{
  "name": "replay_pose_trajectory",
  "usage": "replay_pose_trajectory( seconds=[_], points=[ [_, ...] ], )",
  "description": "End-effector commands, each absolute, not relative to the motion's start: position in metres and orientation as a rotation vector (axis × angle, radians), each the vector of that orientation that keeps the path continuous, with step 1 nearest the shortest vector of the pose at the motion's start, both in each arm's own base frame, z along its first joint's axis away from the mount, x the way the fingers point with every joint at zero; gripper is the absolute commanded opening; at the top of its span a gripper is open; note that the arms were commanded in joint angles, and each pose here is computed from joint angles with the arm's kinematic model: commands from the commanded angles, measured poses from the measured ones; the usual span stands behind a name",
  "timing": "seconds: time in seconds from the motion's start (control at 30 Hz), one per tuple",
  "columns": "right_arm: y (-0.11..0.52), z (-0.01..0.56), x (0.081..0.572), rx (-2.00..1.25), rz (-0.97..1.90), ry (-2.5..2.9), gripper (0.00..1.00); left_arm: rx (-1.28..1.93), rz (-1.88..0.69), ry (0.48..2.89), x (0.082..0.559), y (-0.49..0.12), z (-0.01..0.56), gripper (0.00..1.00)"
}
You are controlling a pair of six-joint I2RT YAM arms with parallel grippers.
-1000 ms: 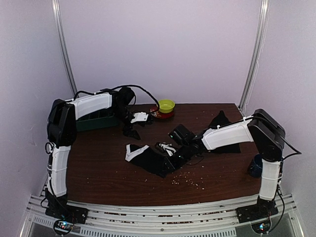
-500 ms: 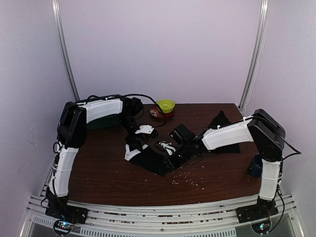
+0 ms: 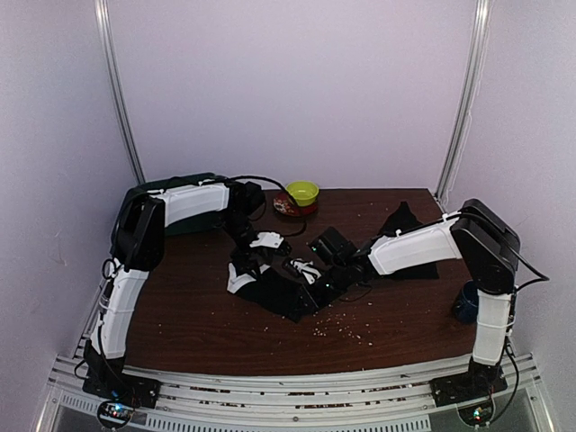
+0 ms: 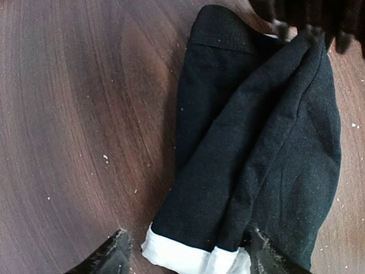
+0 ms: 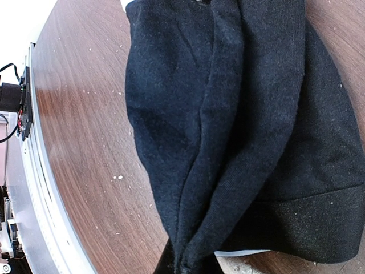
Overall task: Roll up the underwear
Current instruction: Adjust the underwear at the center of the board.
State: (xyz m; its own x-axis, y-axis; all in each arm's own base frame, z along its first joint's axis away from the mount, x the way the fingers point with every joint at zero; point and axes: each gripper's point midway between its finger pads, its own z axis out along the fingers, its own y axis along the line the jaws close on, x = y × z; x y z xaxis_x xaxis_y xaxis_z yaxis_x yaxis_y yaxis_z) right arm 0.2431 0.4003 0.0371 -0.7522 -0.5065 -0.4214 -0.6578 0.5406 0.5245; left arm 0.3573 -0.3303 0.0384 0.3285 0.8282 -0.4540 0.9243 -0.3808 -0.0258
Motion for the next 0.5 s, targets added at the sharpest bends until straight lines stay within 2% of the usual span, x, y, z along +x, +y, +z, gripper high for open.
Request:
replay_pose_trajectory(
  seconds=[0.0,0.07,0.17,0.47],
  points=[
    [0.396,0.031,0.244,-0.975,0.988,2.571,0.03,2.348,-0.567,1.582,0.362,-0.334,0.041,0.74],
    [0.396,0.03,0.245,-0.976,0.984,2.572,0.03,2.351,-0.568,1.586,0.362,-0.333,0.039,0.72],
    [0.396,0.029,0.245,-0.976,0.982,2.573,0.02,2.366,-0.564,1.601,0.361,-0.33,0.035,0.6],
    [0.396,0.029,0.246,-0.976,0.977,2.573,0.02,2.374,-0.576,1.606,0.359,-0.329,0.036,0.16]
  ],
)
